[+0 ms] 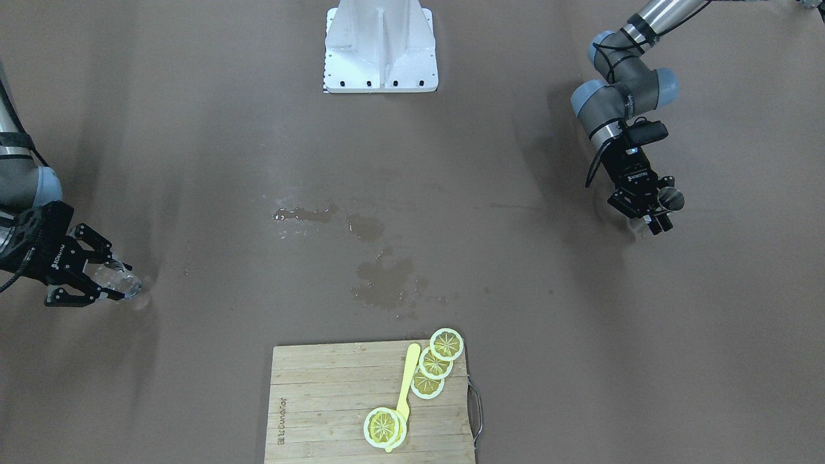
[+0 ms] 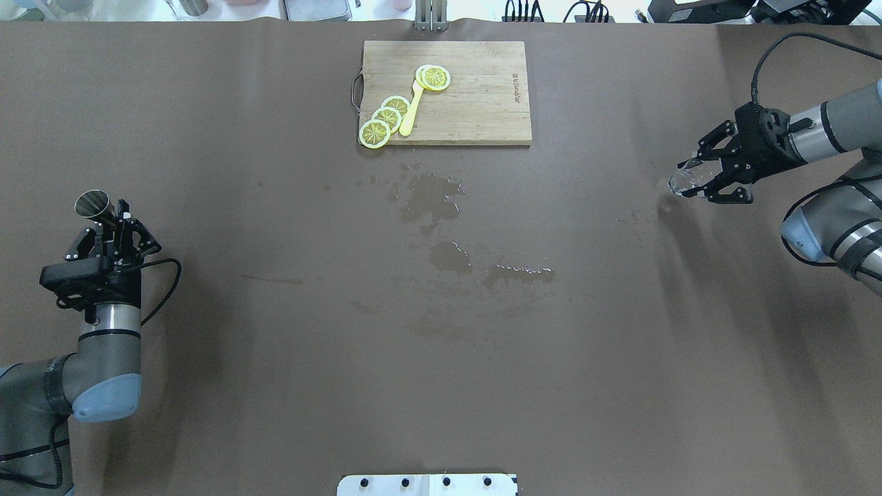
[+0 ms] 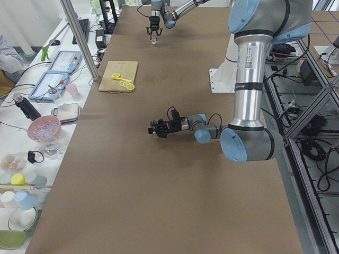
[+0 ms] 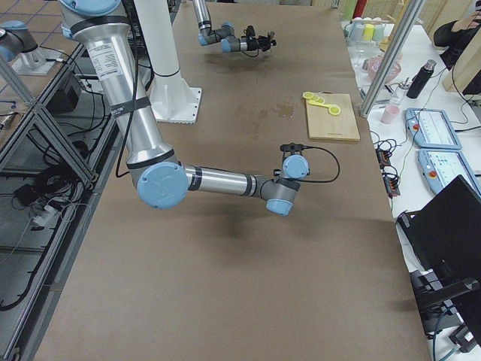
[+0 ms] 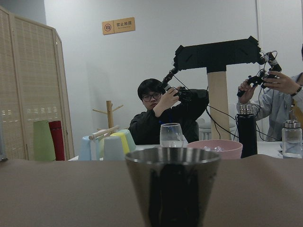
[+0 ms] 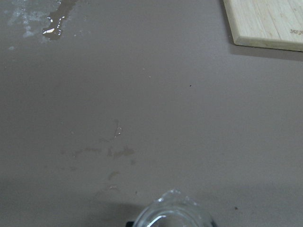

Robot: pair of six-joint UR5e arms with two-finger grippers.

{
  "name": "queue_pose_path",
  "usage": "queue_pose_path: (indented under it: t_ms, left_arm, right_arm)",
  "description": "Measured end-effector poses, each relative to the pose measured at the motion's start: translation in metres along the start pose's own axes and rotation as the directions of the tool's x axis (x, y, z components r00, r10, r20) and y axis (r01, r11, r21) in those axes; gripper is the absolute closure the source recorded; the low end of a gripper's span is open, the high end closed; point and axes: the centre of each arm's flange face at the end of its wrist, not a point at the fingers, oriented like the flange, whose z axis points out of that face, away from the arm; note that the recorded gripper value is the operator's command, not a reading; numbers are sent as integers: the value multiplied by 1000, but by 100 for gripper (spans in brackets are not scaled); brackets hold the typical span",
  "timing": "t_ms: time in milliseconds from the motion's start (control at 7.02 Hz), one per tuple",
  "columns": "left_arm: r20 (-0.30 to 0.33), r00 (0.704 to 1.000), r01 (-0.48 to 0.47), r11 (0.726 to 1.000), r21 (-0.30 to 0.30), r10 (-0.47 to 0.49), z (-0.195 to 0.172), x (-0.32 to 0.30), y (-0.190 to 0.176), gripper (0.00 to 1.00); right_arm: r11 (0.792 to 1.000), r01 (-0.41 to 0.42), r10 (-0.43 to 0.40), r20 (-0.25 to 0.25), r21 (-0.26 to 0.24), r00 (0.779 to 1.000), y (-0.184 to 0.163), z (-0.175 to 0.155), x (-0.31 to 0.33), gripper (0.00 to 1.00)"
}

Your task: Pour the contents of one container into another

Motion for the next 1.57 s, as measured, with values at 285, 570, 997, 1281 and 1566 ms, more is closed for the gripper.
queue_pose_path:
  t_ms: [285,570,997,1281,1566]
  left_arm:
    - [9,999,48,999,7,-48,1,-3,7,86]
    - [11,998,60,998,5,-60,0,-3,10,54]
    - [10,999,31,1000,1,-31,-5,0,13,1]
    - [1,1000,25,1000,6,-25,-8,1,12,1]
    - [-46,998,33,998,49,-30,-24,8,2,1]
  right_arm:
    - [1000,-1,1,6,-1,1000,2,4,-3,94]
    - [1000,-6,6,6,-2,1000,1,5,-3,34]
    - [1000,-9,9,6,-1,1000,-2,7,-2,10]
    - [1000,-6,6,5,1,1000,-4,8,0,8]
    - [1000,-5,5,5,2,1000,-5,8,1,8]
